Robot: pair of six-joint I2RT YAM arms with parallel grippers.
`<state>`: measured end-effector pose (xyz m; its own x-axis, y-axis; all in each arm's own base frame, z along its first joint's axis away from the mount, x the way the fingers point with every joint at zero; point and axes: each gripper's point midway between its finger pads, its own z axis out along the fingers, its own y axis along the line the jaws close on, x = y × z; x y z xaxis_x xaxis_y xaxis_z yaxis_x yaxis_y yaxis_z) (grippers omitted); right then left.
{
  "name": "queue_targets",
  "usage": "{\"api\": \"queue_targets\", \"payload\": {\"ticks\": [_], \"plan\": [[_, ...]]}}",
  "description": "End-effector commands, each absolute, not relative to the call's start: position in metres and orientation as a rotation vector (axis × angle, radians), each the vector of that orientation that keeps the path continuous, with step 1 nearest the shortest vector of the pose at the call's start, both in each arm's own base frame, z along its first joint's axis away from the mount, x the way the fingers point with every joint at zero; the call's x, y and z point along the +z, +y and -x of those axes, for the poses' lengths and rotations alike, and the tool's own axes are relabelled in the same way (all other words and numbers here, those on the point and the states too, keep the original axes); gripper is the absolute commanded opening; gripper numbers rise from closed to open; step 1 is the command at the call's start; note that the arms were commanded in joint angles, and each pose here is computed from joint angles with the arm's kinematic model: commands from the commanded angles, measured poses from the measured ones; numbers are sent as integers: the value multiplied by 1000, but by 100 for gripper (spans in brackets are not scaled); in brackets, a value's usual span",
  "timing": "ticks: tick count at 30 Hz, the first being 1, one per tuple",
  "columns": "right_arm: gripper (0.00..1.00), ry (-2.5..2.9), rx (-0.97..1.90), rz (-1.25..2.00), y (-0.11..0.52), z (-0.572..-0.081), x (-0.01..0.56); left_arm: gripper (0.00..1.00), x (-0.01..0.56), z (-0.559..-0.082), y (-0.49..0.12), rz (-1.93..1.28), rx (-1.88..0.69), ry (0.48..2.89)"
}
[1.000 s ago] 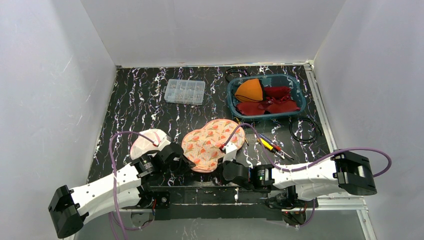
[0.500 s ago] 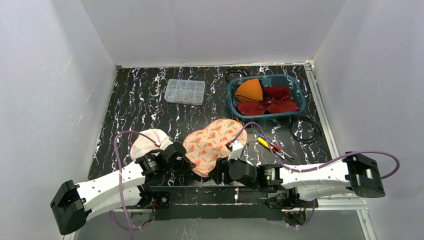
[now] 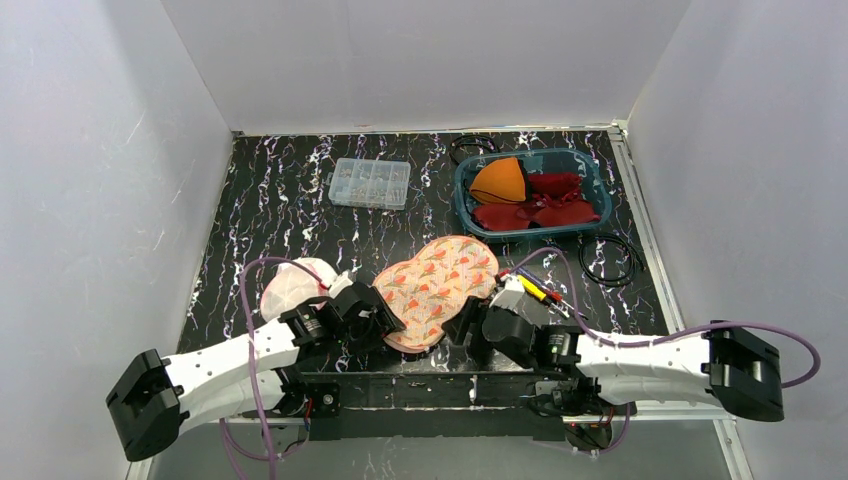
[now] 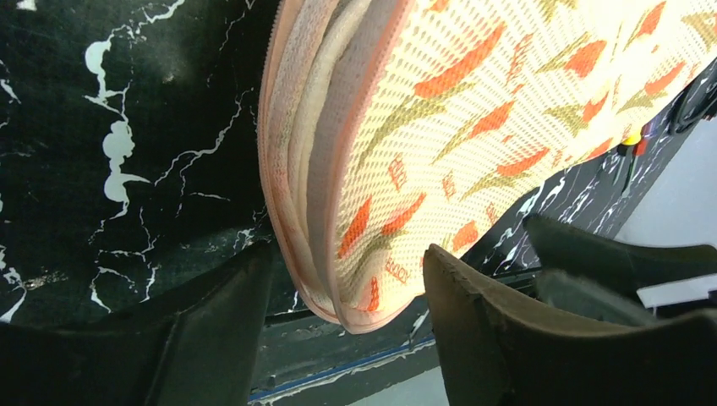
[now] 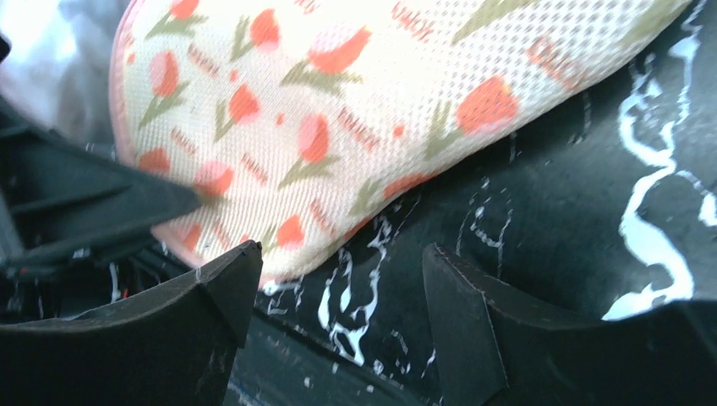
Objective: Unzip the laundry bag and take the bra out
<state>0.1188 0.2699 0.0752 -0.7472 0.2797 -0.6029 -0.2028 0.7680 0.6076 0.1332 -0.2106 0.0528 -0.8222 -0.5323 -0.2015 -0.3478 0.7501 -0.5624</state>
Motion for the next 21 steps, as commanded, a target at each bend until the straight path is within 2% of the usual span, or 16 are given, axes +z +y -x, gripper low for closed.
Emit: {"api": "queue_targets", "payload": {"ticks": [1,4,10,21], "plan": [[78,2238,893,-111,275,-143,78,67,56,-122,-202,520,-678,2658],[77,2264,819,-94,271,-158,68,71,64,-116,-195,433,-667,2672],[73,2306,699,6,268,-182,54,69,95,-116,-176,244,-600,2618],[76,2353,502,619,297,-206,41,66,111,-143,-151,207,-437,2466]]}}
